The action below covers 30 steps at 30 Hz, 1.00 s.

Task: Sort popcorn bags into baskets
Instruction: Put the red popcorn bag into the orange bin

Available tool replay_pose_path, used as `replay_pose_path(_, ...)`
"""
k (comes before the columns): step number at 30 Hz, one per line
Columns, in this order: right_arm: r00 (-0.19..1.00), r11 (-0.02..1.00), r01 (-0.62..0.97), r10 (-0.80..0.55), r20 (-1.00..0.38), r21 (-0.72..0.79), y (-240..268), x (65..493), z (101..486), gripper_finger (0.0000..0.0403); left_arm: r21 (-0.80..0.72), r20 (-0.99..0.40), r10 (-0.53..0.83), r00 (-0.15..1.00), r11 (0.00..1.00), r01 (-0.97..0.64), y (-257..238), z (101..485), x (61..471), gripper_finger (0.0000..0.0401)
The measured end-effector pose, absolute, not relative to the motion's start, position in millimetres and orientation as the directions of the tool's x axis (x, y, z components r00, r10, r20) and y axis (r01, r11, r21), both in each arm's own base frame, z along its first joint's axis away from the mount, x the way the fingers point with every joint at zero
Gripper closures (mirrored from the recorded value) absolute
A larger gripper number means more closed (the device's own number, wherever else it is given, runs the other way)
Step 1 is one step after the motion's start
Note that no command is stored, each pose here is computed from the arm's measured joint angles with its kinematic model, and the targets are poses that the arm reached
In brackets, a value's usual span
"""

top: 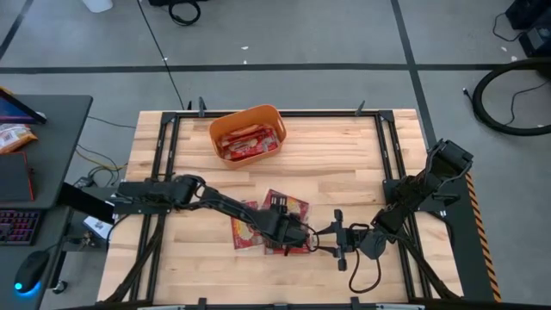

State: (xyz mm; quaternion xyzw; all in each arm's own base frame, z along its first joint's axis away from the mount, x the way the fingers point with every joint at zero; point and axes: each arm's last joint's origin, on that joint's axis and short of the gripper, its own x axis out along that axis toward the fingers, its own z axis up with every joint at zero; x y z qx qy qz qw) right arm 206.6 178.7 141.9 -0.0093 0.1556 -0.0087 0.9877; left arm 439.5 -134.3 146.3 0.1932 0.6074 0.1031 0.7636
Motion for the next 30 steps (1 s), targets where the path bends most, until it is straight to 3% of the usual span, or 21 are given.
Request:
replay_pose_path(5,0.951,1.000,0.012,-0.018,-0.309,-0.023,178.7,206.4,141.7,0.0218,0.469,-0.873,0.451,0.186,0.880,0.071,-130.6,137.1,436.2,0.0215)
replay_pose_path(15,0.950,1.000,0.014,-0.021,-0.310,-0.026,178.4,206.5,141.5,0.0218,0.390,-0.912,0.389,0.133,0.921,-0.013,-120.6,145.3,435.6,0.0382)
replay_pose_path(26,0.950,1.000,0.013,-0.020,-0.311,-0.027,178.5,206.4,141.4,0.0218,0.341,-0.929,0.366,0.059,0.906,-0.252,-57.6,270.7,416.8,0.0381)
replay_pose_path(30,0.951,1.000,0.013,-0.020,-0.309,-0.023,178.6,206.5,141.7,0.0218,0.400,-0.889,0.451,0.082,0.850,-0.343,-19.7,306.2,406.4,0.0381)
